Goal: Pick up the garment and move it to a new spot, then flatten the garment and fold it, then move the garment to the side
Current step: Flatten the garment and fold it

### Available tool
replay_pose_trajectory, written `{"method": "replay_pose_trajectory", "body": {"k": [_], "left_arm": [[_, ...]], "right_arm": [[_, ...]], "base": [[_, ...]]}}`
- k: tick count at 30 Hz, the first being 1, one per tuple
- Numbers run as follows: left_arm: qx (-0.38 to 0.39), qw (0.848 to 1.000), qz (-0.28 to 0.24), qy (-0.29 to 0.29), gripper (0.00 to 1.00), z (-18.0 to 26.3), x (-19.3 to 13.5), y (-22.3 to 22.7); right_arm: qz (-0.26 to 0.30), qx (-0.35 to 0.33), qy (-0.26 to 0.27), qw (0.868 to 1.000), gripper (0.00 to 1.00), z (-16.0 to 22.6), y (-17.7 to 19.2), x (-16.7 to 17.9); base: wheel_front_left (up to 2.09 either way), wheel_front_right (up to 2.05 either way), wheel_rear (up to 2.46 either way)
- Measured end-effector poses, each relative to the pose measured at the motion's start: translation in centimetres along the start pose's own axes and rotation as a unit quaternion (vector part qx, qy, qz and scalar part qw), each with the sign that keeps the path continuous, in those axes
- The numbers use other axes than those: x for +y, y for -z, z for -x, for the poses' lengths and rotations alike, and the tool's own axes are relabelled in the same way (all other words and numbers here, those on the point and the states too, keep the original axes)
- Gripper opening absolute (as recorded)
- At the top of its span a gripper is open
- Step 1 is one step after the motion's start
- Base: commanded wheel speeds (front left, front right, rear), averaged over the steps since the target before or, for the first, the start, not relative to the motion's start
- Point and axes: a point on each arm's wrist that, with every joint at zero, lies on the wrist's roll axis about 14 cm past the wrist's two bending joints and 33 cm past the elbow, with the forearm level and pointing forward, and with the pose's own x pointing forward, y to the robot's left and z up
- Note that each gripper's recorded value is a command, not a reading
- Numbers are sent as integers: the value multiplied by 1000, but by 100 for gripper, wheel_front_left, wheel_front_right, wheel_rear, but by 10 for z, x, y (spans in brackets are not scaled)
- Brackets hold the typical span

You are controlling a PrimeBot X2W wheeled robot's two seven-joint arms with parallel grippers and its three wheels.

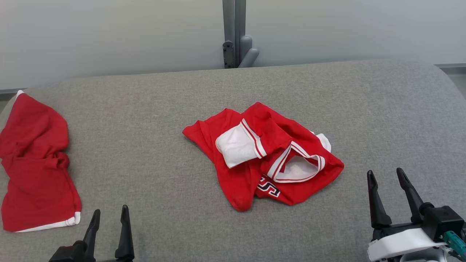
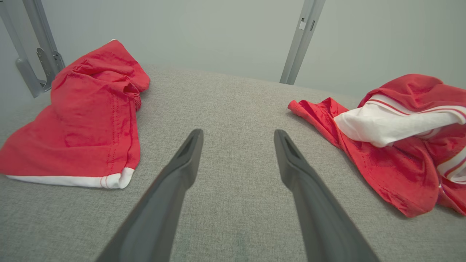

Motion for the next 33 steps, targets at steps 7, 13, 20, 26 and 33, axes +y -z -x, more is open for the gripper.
{"method": "replay_pose_trajectory", "body": {"k": [7, 13, 20, 26, 33], "left_arm": [[2, 1000, 1, 6, 100, -5, -4, 1], [4, 999, 5, 34, 100, -14, -23, 3], [19, 995, 18, 97, 100, -30, -65, 11], [59, 980, -3, 189, 100, -42, -115, 32], [100, 959, -37, 263, 100, -59, -155, 48]], "right_arm": [[-2, 1, 3, 1000, 100, -1, 1, -1], [-2, -2, 11, 1000, 100, -1, -1, -5], [1, -2, 31, 1000, 100, 6, -2, -17], [2, -7, 51, 999, 100, 12, -6, -28], [5, -5, 79, 997, 100, 23, -7, -43]], "base": [[0, 0, 0], [0, 0, 0], [0, 0, 0], [0, 0, 0], [0, 0, 0]]}}
